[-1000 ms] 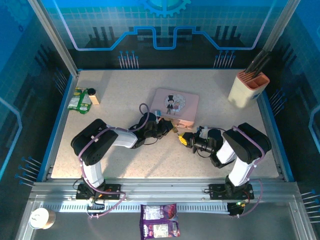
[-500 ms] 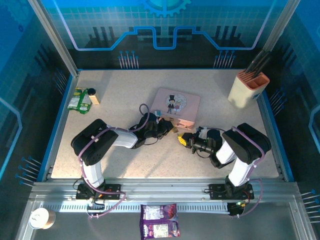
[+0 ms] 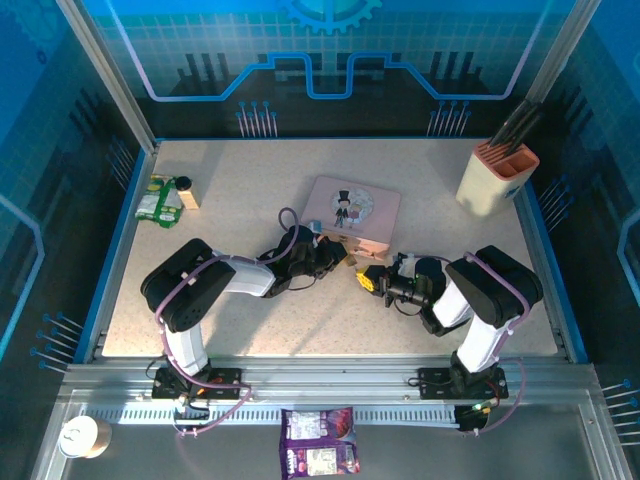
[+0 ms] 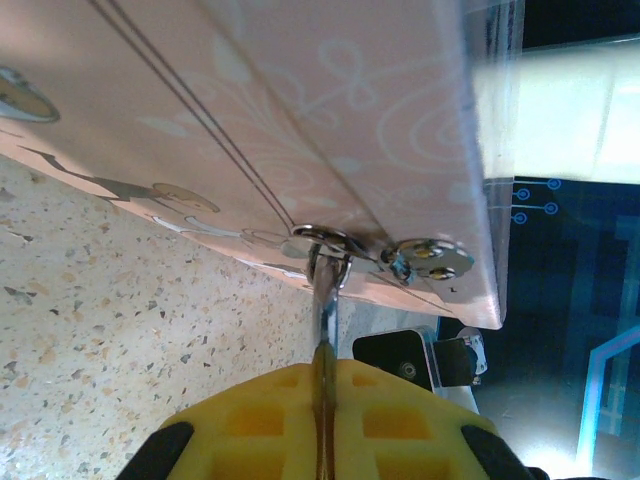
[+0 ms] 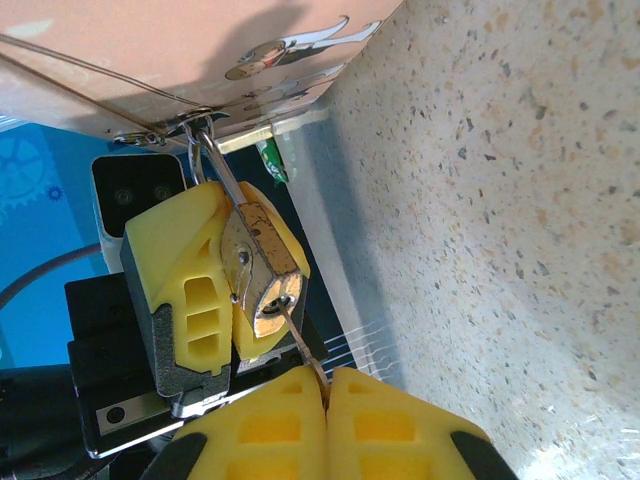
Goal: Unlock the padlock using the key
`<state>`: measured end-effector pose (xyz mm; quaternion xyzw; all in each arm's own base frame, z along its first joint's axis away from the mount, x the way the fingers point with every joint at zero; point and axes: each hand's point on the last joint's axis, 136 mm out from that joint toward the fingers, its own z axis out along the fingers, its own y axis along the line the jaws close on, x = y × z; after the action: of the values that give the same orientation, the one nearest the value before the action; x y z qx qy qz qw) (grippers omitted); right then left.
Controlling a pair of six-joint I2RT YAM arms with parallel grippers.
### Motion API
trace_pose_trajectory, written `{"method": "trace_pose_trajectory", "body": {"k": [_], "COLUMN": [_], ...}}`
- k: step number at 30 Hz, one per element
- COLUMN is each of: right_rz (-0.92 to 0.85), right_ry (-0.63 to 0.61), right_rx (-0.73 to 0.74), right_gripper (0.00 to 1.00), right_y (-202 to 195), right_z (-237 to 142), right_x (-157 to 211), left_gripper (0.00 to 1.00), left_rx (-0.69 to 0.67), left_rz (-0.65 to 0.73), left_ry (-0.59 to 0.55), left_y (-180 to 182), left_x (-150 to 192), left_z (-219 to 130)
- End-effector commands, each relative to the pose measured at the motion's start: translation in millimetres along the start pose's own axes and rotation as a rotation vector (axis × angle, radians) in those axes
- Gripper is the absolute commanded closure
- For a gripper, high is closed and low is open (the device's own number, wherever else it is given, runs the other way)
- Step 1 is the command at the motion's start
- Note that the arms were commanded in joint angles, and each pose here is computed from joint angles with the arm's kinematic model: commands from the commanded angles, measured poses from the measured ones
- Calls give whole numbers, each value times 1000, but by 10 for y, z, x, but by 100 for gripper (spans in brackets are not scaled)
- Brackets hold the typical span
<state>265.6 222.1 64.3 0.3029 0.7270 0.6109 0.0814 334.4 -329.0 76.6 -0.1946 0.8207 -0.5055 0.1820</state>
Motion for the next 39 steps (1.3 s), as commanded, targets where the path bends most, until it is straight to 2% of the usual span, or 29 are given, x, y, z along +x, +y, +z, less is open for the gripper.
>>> {"method": "trace_pose_trajectory", "body": {"k": [1, 27, 39], "right_rz": [-67, -86, -79], "right_ry": [-27, -30, -39], "right_rx": [-101, -137, -159], "right_gripper": [100, 100, 100], "right_y": [344, 488, 577], "right_z": [66, 75, 65], "right_x": [-80, -73, -104], "left_gripper": [100, 100, 100], "left_rx": [154, 130, 195], "left_rz": [95, 106, 100], "left_ry": [180, 196, 196], "left_y": [-517, -431, -564], "left_x": [506, 610, 649], "left_z": [-53, 23, -19]}}
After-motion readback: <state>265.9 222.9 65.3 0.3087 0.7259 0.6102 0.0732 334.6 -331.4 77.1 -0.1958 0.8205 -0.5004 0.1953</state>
